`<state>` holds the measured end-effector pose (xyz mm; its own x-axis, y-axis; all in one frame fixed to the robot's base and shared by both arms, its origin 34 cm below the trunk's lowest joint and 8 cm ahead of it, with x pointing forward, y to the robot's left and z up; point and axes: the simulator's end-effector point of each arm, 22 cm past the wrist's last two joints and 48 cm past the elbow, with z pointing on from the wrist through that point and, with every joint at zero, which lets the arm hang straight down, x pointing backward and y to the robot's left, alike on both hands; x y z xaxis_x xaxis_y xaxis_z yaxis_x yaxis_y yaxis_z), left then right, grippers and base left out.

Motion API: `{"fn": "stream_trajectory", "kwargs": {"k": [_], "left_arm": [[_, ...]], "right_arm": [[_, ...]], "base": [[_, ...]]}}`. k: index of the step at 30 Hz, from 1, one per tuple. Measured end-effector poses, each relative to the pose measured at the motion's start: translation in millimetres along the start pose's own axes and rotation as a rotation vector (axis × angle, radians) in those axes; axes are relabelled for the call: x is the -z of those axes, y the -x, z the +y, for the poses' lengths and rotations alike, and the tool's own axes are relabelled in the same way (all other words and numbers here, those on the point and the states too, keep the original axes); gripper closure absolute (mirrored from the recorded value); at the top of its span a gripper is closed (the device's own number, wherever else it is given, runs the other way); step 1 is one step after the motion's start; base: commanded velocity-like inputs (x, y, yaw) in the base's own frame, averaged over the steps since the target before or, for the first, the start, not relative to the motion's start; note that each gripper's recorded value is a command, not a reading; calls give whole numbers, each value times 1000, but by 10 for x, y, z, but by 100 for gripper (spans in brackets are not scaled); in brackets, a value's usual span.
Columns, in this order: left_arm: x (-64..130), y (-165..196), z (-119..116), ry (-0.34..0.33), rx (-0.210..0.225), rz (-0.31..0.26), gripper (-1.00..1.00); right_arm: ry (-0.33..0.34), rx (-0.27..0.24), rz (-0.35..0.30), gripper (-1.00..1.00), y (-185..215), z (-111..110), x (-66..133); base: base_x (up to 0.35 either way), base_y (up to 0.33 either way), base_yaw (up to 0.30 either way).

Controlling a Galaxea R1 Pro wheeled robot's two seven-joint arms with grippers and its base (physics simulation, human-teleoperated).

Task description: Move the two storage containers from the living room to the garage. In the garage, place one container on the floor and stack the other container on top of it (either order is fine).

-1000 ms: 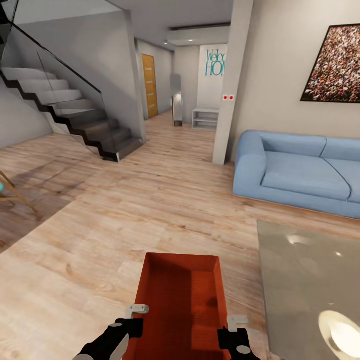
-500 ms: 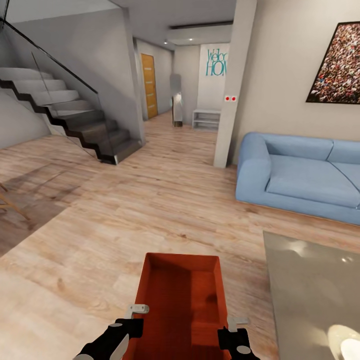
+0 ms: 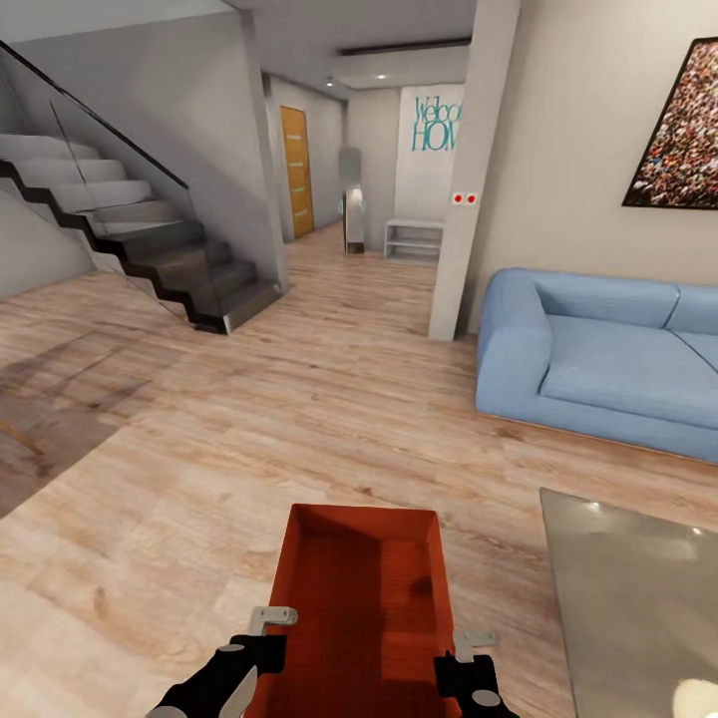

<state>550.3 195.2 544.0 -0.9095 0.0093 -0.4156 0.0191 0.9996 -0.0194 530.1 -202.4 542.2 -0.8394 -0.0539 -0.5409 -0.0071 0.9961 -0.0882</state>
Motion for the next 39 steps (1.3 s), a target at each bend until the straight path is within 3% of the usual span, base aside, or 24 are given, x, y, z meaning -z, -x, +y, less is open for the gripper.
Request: {"fn": "stream_trajectory", "kwargs": {"k": [31, 39], "left_arm": [[0, 1, 1, 0, 0, -1, 100], [0, -3, 0, 0, 1, 0, 100]], "right_arm": [[0, 0, 0, 100, 1, 1, 0], [1, 1, 1, 100, 1, 1, -1]], "base": [[323, 0, 0], [323, 0, 203]]}}
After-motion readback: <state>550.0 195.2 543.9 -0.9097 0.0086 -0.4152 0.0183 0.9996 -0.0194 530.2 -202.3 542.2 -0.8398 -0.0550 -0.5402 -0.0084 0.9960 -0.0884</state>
